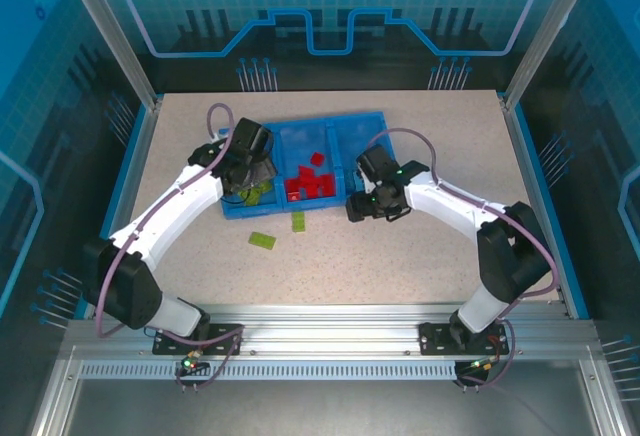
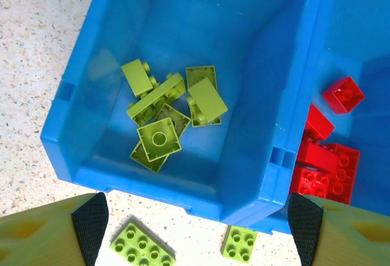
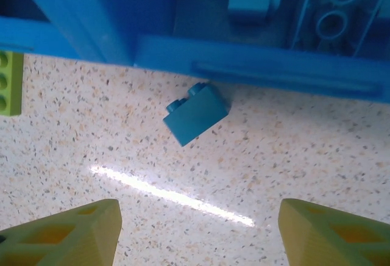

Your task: Sort the legos into containers by color

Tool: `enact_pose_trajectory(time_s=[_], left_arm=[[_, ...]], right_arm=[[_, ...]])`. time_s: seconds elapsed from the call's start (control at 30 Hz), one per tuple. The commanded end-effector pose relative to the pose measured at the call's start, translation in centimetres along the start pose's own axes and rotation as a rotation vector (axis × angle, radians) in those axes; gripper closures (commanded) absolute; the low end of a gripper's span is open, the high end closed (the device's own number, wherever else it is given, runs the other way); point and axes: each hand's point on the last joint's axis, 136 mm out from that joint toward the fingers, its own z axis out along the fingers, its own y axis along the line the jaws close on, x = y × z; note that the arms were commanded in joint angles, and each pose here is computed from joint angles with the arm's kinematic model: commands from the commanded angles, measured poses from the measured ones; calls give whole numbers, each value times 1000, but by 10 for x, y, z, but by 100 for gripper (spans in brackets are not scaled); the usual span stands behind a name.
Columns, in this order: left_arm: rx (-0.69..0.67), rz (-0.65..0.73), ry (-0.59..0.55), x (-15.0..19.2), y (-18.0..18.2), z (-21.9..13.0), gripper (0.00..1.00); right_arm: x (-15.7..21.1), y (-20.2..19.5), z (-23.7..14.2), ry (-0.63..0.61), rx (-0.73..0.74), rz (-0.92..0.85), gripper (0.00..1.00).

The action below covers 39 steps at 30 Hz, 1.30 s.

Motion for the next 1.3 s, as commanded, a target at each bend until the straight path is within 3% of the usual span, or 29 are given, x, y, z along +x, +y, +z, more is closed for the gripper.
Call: enact_pose_trajectory(time_s=[0.0,0.23,0.37,0.53,0.73,0.97,1.27], left_arm=[[23,28,48,10,-1,7,15],[-28,109,164,65,40,23,11],[10,203,234,96,49,32,9],[76,378,284,122,41,45,1],[81,547,323,141,31,65,1],[73,550,347,145,27,76,1],[61,495,361,150,33,73,1]], right_arm=[[3,8,2,-22,0,55,24],[2,17,10,-30,0,95,22],[0,16,15,-23,13,119,21],[-3,19,21,-22,6,149,21],[-10,18,26,-26,26,176,21],[-19,27,28,-35,26,230,22],[-13,12,47,13,133,252,33]])
